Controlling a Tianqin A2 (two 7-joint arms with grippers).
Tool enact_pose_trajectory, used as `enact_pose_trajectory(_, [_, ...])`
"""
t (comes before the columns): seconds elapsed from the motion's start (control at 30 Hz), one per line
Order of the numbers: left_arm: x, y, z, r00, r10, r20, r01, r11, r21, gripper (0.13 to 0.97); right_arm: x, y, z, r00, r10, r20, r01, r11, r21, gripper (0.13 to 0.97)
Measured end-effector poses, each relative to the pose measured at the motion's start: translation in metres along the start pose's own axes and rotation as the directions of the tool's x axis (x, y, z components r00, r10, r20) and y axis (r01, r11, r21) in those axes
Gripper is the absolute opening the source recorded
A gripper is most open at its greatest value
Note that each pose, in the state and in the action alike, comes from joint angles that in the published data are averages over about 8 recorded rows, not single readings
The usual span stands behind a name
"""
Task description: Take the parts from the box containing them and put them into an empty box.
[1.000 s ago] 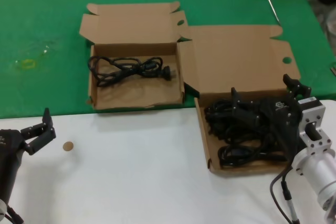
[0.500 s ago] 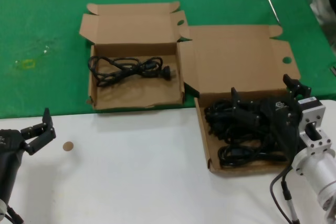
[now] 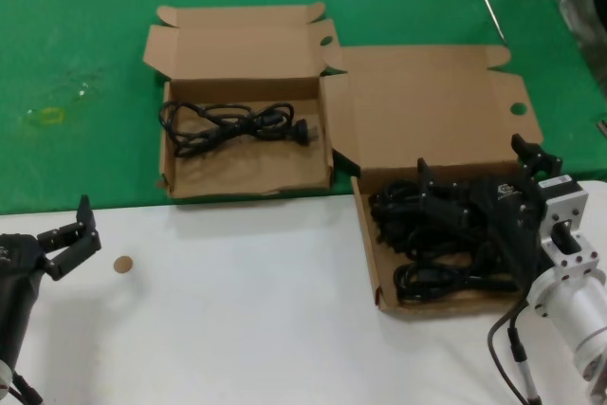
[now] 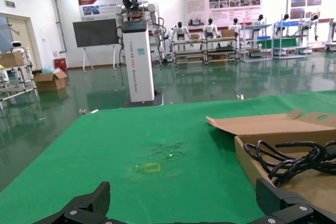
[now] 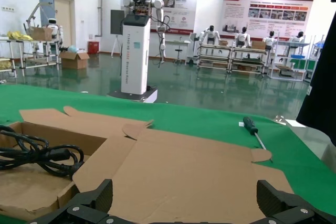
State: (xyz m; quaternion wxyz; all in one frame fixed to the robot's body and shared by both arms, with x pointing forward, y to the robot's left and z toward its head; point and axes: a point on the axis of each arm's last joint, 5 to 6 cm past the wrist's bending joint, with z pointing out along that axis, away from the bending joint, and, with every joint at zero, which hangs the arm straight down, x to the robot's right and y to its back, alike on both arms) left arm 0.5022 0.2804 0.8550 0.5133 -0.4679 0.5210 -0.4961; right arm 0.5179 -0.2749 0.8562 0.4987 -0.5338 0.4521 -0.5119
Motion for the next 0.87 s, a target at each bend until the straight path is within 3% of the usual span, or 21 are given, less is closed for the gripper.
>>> enact_pose_trajectory(0.87, [0.0,0.0,0.0,1.0,0.0,0.0,0.0,1.0,0.0,0.966,0.0,0.0,0.0,1.0,0.0,0.0,0.0,1.0,0.0,0.966])
